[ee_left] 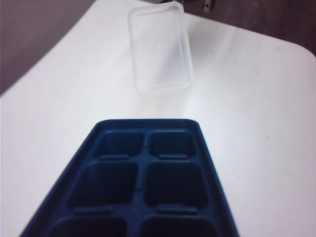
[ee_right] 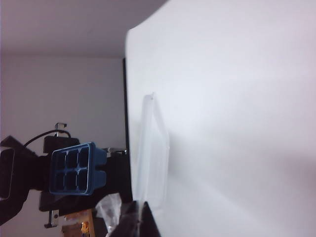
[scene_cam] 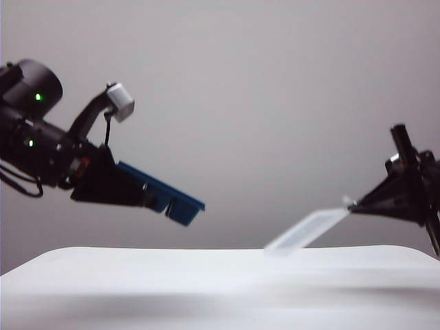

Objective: Pick up the ice cube tray, remove its lid, and then place both the tray and the lid back on the table.

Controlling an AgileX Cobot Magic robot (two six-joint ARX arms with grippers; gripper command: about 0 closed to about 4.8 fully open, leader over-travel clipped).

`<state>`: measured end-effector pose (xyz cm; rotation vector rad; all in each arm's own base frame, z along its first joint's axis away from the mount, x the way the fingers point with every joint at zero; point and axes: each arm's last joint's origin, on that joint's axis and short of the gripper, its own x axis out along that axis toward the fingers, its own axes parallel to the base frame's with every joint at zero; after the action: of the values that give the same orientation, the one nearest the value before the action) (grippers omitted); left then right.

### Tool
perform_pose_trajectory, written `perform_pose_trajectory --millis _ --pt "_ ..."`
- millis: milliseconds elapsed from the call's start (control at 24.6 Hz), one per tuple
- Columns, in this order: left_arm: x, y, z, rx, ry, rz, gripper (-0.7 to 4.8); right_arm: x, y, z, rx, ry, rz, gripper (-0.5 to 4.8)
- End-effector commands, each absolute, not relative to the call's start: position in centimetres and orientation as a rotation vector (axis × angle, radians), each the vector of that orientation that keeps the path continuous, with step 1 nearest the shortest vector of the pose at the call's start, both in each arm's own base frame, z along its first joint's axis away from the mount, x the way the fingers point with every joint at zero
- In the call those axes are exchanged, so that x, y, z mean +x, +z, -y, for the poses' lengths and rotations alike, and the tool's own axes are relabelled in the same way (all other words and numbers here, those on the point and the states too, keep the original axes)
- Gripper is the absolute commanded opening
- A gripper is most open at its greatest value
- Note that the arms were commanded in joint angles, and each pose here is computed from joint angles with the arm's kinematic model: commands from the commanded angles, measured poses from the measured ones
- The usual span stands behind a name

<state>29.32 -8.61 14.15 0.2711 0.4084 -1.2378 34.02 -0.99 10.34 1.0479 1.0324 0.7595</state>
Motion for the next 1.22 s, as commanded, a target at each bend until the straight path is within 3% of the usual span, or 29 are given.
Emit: perform_pose_trajectory --millis 41,284,366,406,487,609,731,934,1218 --pt "29.6 13.0 8.6 0.276 -1.252 -0.417 1.89 34.1 9.2 1.1 1.049 0.716 -1.054 -0.05" --pt "29.8 10.8 8.7 0.252 -1.266 -0.481 1.89 33.6 7.1 1.3 1.024 0.521 -1.137 0.08" --pt "29.8 10.6 8.7 0.251 -1.268 -0.487 1.94 33.5 6.9 1.4 0.997 0.468 -1.149 0.59" --pt "29.8 10.5 8.7 0.255 -1.269 -0.485 2.04 33.4 6.9 1.5 0.988 0.46 -1.151 1.11" --pt "29.8 10.5 8.7 0.264 -1.269 -0.48 2.49 33.4 6.9 1.6 0.99 0.459 -1.149 1.57" --pt "29.8 10.4 8.6 0.293 -1.248 -0.486 3.12 33.4 7.0 1.8 0.997 0.459 -1.144 1.62" --pt "29.9 10.3 8.5 0.336 -1.193 -0.513 4.79 33.4 7.0 1.9 1.012 0.48 -1.146 1.63" --pt "30.1 10.2 8.4 0.37 -1.141 -0.537 4.79 33.3 7.1 1.7 1.031 0.527 -1.148 1.63" --pt "30.4 12.5 7.9 0.525 -0.918 -0.538 4.79 33.3 8.2 1.6 1.008 0.601 -1.112 1.62"
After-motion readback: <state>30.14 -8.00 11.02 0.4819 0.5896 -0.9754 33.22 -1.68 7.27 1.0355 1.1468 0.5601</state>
